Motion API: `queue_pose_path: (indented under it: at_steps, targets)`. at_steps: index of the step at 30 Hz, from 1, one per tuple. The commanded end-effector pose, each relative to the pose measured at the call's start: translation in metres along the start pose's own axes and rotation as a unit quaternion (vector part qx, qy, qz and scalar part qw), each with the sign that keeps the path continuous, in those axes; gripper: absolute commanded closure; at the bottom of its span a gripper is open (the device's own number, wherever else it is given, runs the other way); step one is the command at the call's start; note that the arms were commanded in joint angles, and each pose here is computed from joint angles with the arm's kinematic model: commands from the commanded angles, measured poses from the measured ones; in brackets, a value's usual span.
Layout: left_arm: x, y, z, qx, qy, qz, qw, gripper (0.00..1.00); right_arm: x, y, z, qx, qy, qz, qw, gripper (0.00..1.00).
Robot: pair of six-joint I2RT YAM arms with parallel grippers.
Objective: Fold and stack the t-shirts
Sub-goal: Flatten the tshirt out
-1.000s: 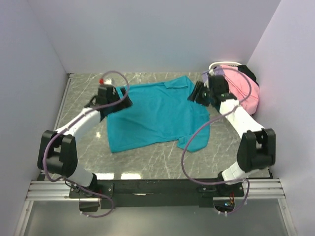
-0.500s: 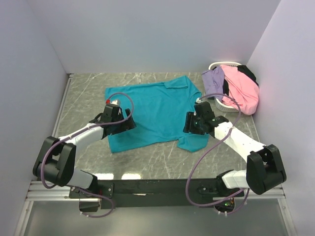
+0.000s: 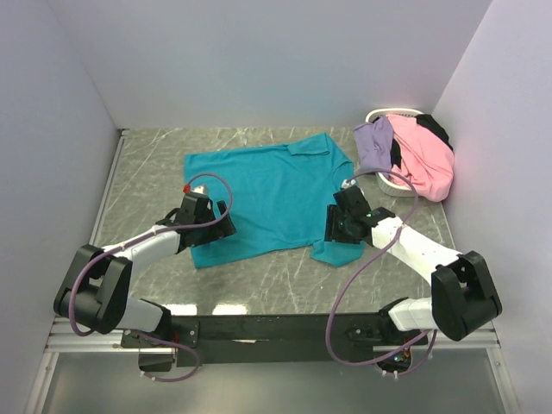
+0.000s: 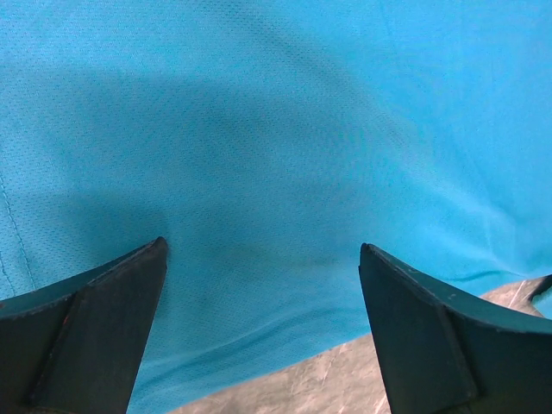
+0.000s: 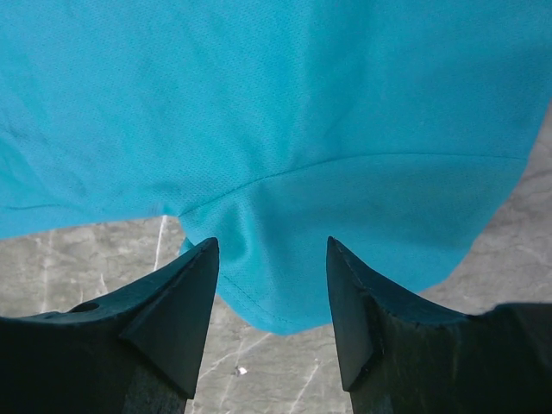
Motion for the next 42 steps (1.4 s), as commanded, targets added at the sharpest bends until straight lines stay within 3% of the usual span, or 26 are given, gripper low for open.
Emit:
queue_pose_path:
  at_steps: [1, 23, 26, 30, 32, 40, 41, 42]
  targets:
    - [-0.005, -0.001, 0.005, 0.011, -0.005, 0.002, 1.0, 0.01, -0.009, -0.005, -0.002, -0.023, -0.008, -0.004, 1.0, 0.4]
    - [-0.004, -0.008, 0.042, 0.136, -0.003, -0.009, 0.991, 0.01, -0.094, 0.019, 0.042, 0.026, -0.012, 0.134, 0.991, 0.51]
    - [-0.001, -0.009, 0.046, 0.138, -0.017, -0.008, 0.99, 0.01, -0.107, 0.018, 0.053, 0.034, -0.03, 0.145, 0.988, 0.64]
    - [0.007, -0.011, 0.052, 0.131, -0.038, -0.007, 0.991, 0.01, -0.127, 0.011, 0.072, 0.05, -0.055, 0.169, 0.983, 0.95]
    - [0.015, -0.015, 0.052, 0.128, -0.046, -0.018, 0.991, 0.01, -0.14, 0.003, 0.082, 0.047, -0.071, 0.178, 0.98, 0.99]
    - [0.046, -0.033, 0.043, 0.136, -0.069, -0.062, 0.986, 0.0, -0.167, -0.039, 0.091, 0.024, -0.067, 0.178, 0.981, 1.0]
    - [0.047, -0.034, 0.041, 0.133, -0.071, -0.063, 0.986, 0.01, -0.167, -0.042, 0.088, 0.015, -0.062, 0.172, 0.983, 0.91]
    - [0.048, -0.036, 0.04, 0.129, -0.071, -0.064, 0.987, 0.01, -0.163, -0.051, 0.088, 0.021, -0.058, 0.156, 0.986, 0.76]
Point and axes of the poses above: each gripper's point midway between its finger pads, its own y axis out along the fingers, its own z axis along the line the jaws close on, x = y × z, the point moved 5 cm from there along -y, back along the fingers, and after that the axes turned 12 degrees about -y, right-handed, at the moved point
